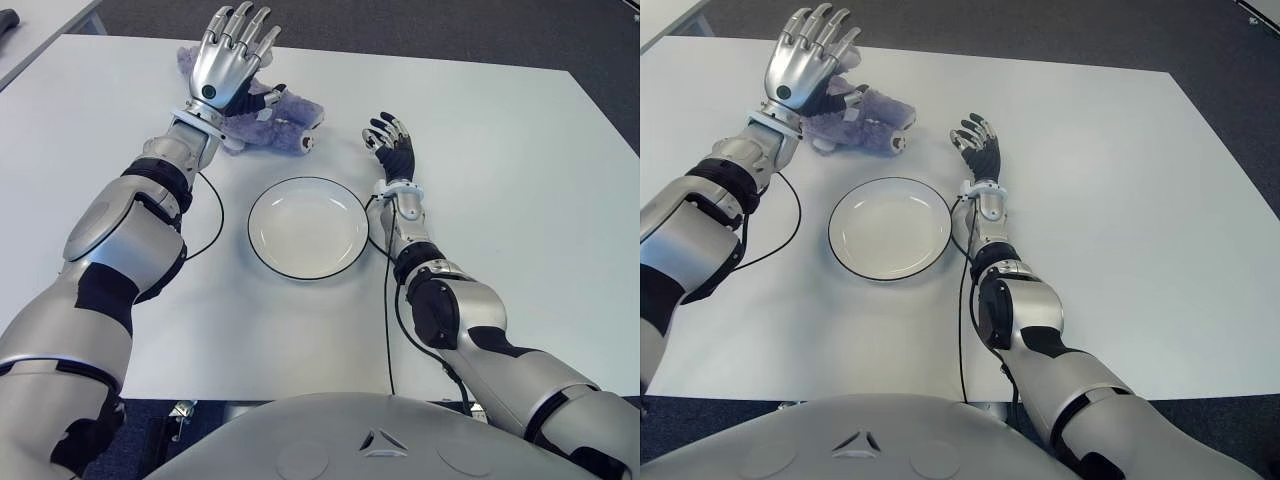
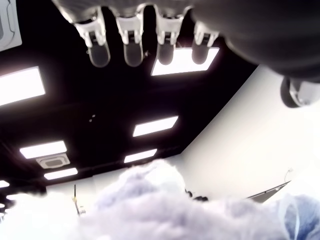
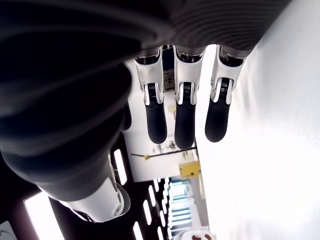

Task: Put the doll into the plate.

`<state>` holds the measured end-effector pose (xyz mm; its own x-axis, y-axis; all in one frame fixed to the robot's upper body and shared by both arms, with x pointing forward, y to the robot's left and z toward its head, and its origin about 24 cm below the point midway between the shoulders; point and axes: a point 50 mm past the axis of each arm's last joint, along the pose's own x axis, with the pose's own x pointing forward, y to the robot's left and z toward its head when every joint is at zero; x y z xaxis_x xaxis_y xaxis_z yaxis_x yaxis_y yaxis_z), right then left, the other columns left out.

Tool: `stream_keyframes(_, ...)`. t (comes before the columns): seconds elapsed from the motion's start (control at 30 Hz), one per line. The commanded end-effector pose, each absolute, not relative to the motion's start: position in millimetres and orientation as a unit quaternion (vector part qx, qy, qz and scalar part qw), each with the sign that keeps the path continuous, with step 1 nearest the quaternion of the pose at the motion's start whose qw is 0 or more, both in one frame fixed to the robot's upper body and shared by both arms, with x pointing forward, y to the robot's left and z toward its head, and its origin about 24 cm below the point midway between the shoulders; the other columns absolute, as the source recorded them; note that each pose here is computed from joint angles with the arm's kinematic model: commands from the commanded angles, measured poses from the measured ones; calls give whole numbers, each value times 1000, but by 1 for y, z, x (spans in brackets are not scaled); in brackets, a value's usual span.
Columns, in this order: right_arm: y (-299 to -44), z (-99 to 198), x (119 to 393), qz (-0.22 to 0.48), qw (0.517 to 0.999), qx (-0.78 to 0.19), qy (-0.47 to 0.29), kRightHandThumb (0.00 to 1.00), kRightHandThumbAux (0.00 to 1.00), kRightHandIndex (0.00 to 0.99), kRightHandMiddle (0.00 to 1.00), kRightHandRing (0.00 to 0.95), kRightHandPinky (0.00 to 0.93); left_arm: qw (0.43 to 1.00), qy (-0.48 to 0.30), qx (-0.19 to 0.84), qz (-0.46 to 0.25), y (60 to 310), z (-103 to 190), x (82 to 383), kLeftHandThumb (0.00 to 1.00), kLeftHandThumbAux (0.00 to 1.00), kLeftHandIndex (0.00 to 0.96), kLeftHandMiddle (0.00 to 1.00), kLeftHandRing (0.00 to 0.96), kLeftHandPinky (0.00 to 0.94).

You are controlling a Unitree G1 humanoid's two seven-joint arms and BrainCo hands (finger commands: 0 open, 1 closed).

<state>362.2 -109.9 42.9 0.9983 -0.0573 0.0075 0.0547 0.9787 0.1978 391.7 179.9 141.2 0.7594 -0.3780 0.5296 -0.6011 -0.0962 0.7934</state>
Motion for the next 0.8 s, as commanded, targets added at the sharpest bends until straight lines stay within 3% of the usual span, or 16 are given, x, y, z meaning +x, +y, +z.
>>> stream_keyframes(0.03, -102, -57, 295, -47, 967, 120, 219, 369, 841, 182, 251, 261, 278, 593, -271, 755, 66, 191, 134, 394, 316, 156, 0, 0, 0, 0)
stream_keyframes(0.43, -102, -57, 296, -47, 966, 122, 222, 389, 840, 179, 256, 268, 284, 591, -189, 783, 34, 202, 148, 404, 258, 134, 0, 0, 0, 0)
stream_keyframes(0.8, -102, -57, 295, -50, 966, 127, 221, 398, 849, 186, 262, 266, 269, 593, -119, 796, 25, 218, 157, 408, 281, 130, 0, 0, 0, 0)
